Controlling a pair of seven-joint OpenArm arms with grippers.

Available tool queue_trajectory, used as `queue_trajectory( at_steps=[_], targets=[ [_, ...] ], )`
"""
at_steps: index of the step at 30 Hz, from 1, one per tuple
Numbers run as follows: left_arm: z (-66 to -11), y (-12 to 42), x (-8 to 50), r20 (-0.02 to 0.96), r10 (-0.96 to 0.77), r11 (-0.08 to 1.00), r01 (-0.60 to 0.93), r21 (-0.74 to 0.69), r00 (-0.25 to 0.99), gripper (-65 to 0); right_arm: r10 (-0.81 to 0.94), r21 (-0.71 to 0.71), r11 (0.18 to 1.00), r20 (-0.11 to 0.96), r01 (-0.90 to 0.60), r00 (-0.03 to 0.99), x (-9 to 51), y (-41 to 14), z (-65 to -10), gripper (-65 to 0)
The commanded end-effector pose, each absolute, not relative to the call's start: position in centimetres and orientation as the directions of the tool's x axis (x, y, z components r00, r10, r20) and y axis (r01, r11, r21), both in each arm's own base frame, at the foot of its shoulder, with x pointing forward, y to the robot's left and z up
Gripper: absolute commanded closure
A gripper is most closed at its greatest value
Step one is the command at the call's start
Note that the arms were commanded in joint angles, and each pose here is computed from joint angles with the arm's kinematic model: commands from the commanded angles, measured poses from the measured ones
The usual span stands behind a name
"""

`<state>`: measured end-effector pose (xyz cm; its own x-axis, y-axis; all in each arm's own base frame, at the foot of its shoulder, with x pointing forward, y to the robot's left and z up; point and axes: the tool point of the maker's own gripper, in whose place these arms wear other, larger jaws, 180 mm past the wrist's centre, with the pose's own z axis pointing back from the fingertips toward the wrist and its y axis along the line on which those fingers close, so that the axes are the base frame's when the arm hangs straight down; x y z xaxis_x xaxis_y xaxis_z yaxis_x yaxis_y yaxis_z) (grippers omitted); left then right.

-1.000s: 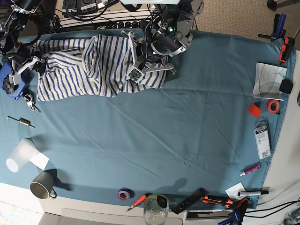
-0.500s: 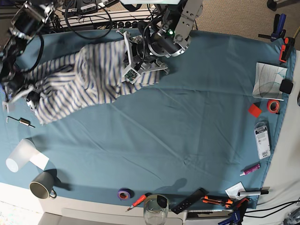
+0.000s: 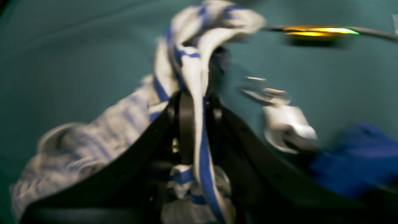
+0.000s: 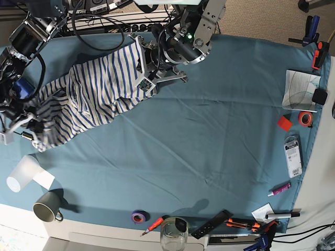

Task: Fold the T-shirt properly
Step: 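Grasp the shirt end with the right gripper and fold it over the bundle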

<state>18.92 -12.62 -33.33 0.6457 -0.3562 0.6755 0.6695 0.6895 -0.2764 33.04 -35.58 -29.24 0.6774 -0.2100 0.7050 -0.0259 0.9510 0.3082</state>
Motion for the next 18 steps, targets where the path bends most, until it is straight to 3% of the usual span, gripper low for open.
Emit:
queue_trajectory(
  at_steps=[1, 10, 18],
  targets=[
    [-31.9, -13.3, 19.2, 0.706, -0.321, 0.682, 0.671, -0.29, 0.631, 0.0, -0.186, 0.302, 0.95, 0.757, -0.082, 0.627, 33.9, -35.6, -26.7, 0.0],
    [-31.8, -11.3, 18.7, 0.694, -0.352, 0.73, 0.648, -0.216, 0.628, 0.0, -0.269, 0.43, 0.843, 0.857, -0.324, 0.439, 34.0, -32.9, -20.4, 0.0],
    [-31.3, -8.5, 17.9, 0.689, -0.317, 0.786, 0.587, -0.194, 0.652, 0.0, -0.261, 0.449, 0.834, 0.834, -0.32, 0.487, 31.5, -33.8, -21.2, 0.0]
  ],
)
